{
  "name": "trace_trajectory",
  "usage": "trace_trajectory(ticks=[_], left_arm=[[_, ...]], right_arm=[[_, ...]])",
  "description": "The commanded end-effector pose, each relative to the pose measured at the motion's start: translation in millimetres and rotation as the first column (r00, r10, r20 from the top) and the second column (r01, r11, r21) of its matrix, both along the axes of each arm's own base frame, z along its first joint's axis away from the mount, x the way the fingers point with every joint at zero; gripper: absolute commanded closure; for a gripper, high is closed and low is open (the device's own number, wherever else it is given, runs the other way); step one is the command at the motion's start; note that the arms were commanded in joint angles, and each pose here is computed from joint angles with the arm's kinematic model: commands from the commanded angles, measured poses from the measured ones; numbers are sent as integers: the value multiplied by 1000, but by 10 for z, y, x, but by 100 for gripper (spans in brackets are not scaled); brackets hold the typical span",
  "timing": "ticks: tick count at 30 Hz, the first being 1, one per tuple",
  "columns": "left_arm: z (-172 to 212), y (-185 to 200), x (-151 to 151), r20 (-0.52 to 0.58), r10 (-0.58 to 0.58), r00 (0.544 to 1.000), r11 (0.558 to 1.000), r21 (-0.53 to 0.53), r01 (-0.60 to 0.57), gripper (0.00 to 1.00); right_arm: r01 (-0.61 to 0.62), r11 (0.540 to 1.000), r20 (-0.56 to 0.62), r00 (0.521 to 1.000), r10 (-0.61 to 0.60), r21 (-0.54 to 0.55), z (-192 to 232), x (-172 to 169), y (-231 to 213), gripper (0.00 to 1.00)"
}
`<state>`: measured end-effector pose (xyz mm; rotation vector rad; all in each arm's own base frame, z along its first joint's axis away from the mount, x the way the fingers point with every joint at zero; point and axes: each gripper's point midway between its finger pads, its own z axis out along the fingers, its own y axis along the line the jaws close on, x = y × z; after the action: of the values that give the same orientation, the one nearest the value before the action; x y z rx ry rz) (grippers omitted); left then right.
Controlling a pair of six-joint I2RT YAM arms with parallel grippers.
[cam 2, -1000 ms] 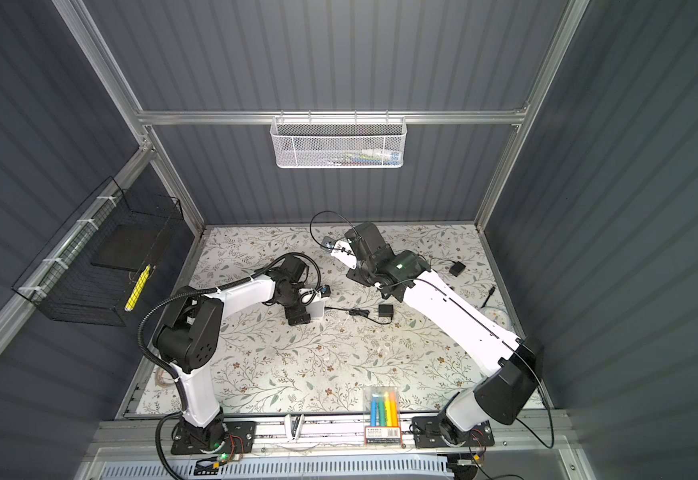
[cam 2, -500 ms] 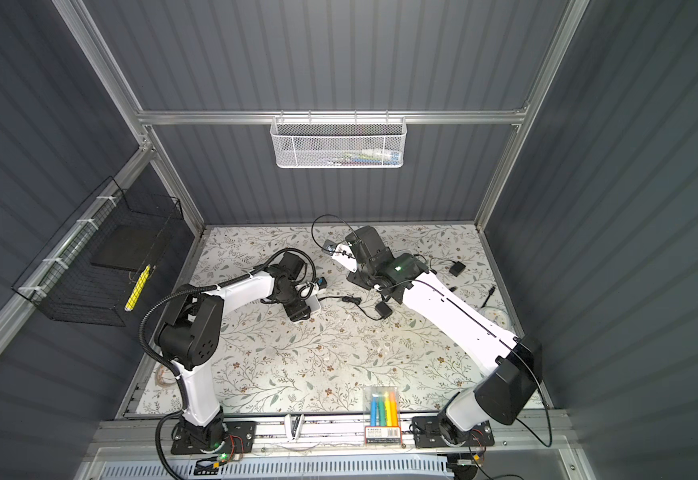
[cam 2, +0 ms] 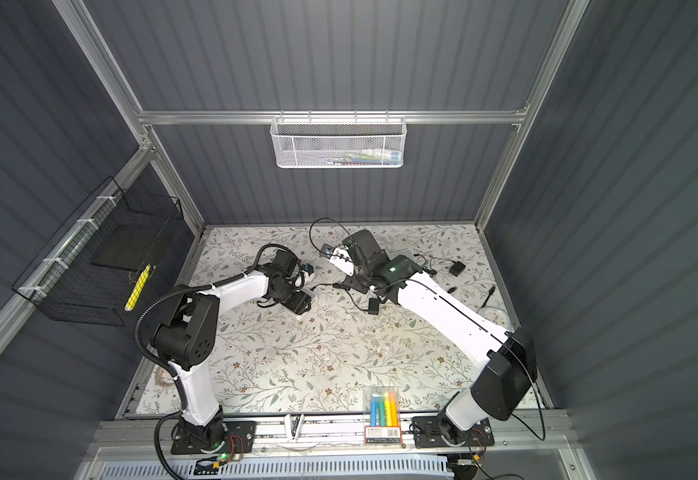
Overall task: Insert the plug into the switch port
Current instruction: 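Grasp the white router with the left gripper while the right holds the plug, then carry the router to table centre with the left while the right follows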
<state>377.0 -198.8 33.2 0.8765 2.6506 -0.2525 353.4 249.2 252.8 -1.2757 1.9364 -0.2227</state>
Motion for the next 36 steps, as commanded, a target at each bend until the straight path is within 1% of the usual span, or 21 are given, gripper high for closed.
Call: trace_trajectory(ticks=[1,6,10,11,12,15,17,18,20,21,24,25,27,28,29,30,31,32,33,34,36], left_arm=[[94,134,34,32,111,993,994,11,-111,25],[529,222,205,192,174,966,984,-11,-175,15],[954,235,324,284,221,933,974,-104,-199,8],[1037,234,333,285,230,931,971,-138,-198,6],[1116,260,349,284,254,925,962,-177,-210,0],[1337,381,358,246,317,916,914,-339,-225,0],[1449,527,351,221,355,908,878,-412,-243,0],[1521,636,368,229,395,890,856,-444,-266,0],[1686,915,413,274,490,827,823,-460,-335,0],[1803,1031,432,322,521,791,820,-448,-357,0],[2103,1284,419,456,556,694,826,-395,-402,0],[2174,1426,417,496,584,643,812,-366,-455,0],[2291,1611,377,541,616,573,784,-347,-515,0],[2329,1684,356,558,634,535,765,-354,-538,0],[2332,1738,324,547,670,502,732,-377,-567,0],[2340,1807,289,533,714,454,688,-411,-598,0],[2344,1856,268,530,735,424,663,-427,-615,0],[2336,1828,269,523,731,438,671,-435,-600,0],[2324,1721,287,506,698,507,715,-442,-542,1],[2290,1626,303,492,658,570,753,-427,-500,7],[2127,1561,338,438,623,648,782,-361,-507,14]], right_arm=[[44,999,-43,998,-44,-4,-131,-42,-70,100],[91,996,-47,995,-92,-21,-220,-35,-149,100],[105,994,-51,993,-105,-2,-190,-49,-152,100],[109,994,-53,993,-109,2,-186,-53,-149,100],[111,994,-57,992,-111,5,-188,-57,-149,100],[118,993,-65,991,-117,3,-218,-72,-138,100],[117,993,-70,991,-117,-3,-261,-75,-128,100],[117,993,-68,991,-117,-8,-265,-70,-119,100],[122,992,-68,990,-123,-28,-257,-60,-114,100],[121,992,-66,990,-123,-32,-241,-56,-99,100],[111,993,-57,992,-112,-35,-231,-40,-55,100],[107,994,-56,992,-109,-34,-235,-35,-33,100],[104,994,-56,993,-107,-43,-245,-19,-2,100],[103,993,-55,993,-106,-48,-245,-13,21,100],[106,993,-55,993,-109,-53,-243,-6,28,100],[107,993,-54,992,-110,-59,-243,0,39,100],[106,993,-52,993,-109,-60,-238,3,53,100],[106,993,-51,993,-109,-57,-233,3,65,100],[106,993,-50,993,-109,-54,-230,4,76,100],[104,993,-53,993,-107,-50,-234,1,89,100],[99,994,-70,992,-102,-50,-288,-18,101,100]])
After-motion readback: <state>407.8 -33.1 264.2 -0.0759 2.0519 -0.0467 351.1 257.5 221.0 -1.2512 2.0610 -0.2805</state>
